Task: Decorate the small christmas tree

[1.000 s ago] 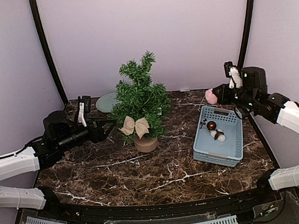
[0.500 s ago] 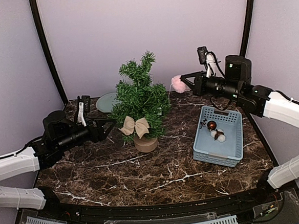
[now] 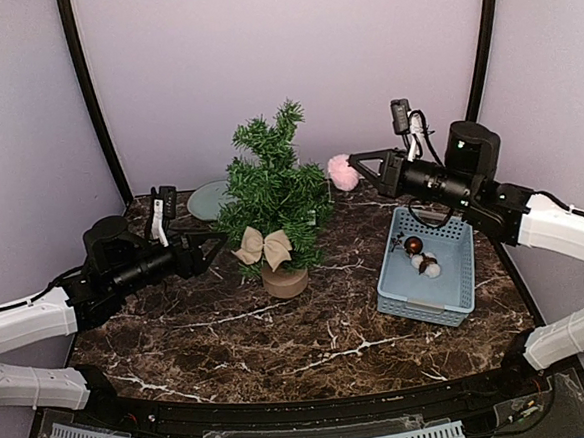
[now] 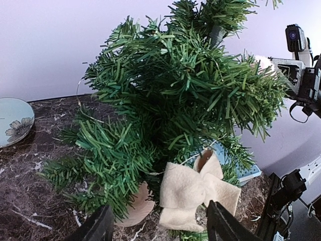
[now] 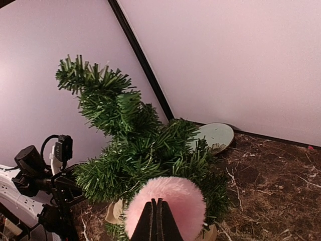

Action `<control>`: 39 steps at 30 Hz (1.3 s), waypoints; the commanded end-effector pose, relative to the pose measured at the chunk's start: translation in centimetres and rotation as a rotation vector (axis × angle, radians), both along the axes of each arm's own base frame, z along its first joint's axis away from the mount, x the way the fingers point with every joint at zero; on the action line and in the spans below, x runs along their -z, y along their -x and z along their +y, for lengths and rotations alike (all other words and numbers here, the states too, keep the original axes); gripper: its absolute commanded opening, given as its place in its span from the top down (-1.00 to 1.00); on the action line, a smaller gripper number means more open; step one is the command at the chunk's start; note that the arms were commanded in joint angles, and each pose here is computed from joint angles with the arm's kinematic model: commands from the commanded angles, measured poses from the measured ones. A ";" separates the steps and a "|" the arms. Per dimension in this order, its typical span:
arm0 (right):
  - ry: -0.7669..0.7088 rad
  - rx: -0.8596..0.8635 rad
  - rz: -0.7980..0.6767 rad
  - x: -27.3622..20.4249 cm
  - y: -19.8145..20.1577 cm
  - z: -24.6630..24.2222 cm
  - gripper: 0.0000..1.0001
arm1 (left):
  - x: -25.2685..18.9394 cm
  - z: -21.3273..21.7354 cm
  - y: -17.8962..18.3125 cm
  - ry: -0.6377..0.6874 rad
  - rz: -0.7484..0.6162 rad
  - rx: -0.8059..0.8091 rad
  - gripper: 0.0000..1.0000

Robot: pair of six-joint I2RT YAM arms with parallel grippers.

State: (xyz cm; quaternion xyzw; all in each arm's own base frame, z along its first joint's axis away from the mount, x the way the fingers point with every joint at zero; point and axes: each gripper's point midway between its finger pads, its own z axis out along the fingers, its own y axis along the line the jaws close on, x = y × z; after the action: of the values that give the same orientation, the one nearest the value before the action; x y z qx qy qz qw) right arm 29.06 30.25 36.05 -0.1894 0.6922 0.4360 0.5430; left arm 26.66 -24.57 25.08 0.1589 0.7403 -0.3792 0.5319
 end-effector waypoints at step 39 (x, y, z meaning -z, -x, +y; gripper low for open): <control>-0.227 -0.450 -0.361 -15.1 12.5 10.1 1.00 | -14.0 -7.3 9.5 0.184 -0.820 0.455 0.20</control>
State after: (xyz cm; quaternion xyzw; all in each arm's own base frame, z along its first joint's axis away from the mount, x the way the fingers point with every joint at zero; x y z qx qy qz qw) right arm 17.60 40.36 48.58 -0.3471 0.5100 0.5654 0.5474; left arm 18.57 -32.25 35.94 0.4112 0.4366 -0.4368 0.6705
